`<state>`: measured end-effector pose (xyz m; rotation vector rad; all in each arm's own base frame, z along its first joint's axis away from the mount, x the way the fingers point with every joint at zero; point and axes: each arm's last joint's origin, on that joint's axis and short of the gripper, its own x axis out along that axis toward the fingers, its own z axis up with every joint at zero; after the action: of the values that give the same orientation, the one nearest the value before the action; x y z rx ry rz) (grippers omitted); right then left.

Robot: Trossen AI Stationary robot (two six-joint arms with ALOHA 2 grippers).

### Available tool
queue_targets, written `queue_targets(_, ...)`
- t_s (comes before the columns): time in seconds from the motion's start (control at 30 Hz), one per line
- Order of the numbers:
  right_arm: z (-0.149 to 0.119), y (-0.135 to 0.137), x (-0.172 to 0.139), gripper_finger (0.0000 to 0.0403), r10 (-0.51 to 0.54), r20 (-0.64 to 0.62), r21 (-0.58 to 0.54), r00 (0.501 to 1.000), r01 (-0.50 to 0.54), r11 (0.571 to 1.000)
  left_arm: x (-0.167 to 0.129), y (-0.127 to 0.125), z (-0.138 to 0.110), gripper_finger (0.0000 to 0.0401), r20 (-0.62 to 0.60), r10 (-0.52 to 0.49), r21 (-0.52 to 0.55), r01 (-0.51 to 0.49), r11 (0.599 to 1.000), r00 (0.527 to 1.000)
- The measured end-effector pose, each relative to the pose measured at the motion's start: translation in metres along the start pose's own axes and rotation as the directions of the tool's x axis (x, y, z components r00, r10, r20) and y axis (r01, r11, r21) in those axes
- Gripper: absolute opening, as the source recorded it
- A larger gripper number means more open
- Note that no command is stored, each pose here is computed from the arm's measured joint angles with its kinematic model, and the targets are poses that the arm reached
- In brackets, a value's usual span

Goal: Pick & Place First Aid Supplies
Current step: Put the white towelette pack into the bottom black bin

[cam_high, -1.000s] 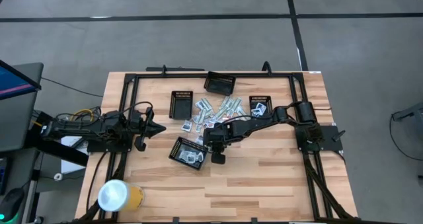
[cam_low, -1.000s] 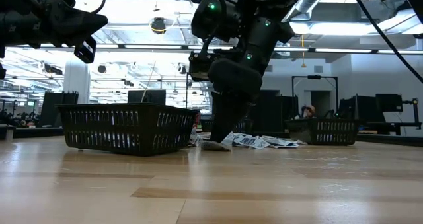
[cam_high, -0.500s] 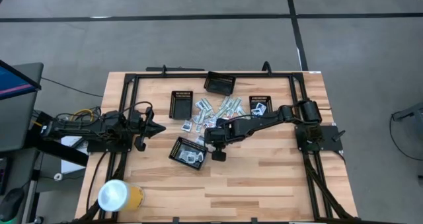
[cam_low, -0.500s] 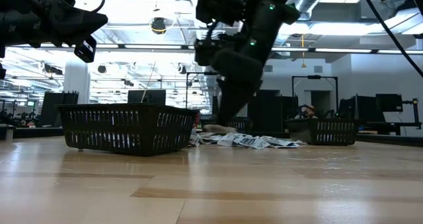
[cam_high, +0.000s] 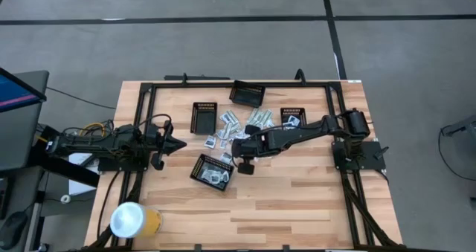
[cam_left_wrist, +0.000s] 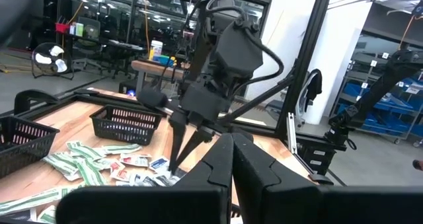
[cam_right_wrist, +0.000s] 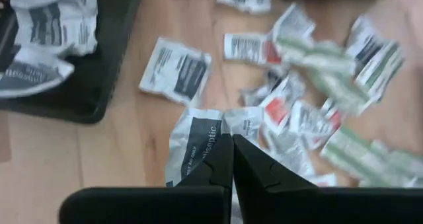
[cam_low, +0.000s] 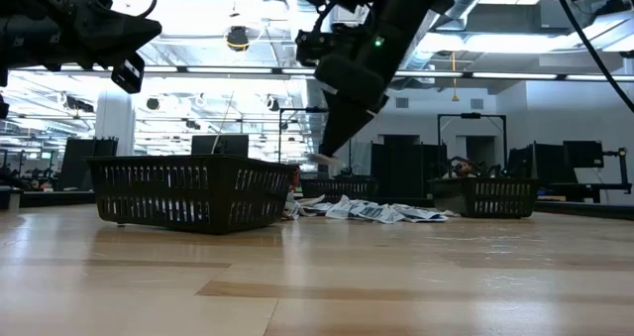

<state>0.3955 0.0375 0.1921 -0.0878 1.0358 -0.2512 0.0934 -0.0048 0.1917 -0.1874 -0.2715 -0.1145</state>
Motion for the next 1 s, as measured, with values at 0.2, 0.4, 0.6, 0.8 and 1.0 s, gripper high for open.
queue_targets(0.2,0.013,0.003,-0.004,0.0000,0.013,0.132,-0.157,0.991,0.008,0.988,0.000,0.000,0.000,0.0008,0.003,0.000,0.000,0.000,1.000,1.000)
queue_targets(0.4,0.028,0.010,-0.009,0.0000,0.067,0.293,-0.378,0.954,0.051,0.924,0.000,0.000,0.000,0.0008,0.003,0.000,0.000,0.000,1.000,1.000)
queue_targets(0.6,0.035,0.015,-0.012,0.0000,0.186,0.357,-0.563,0.915,0.053,0.824,0.000,0.000,0.000,0.0008,0.003,-0.001,0.000,0.001,1.000,1.000)
queue_targets(0.8,0.036,0.030,-0.018,0.0000,0.323,0.376,-0.753,0.869,0.083,0.652,0.000,0.000,0.000,0.0008,0.003,0.000,0.000,0.000,1.000,1.000)
queue_targets(1.0,0.033,0.040,-0.019,0.0000,0.347,0.358,-0.781,0.867,0.075,0.619,0.000,0.000,0.000,0.0008,0.003,0.000,0.000,0.000,1.000,1.000)
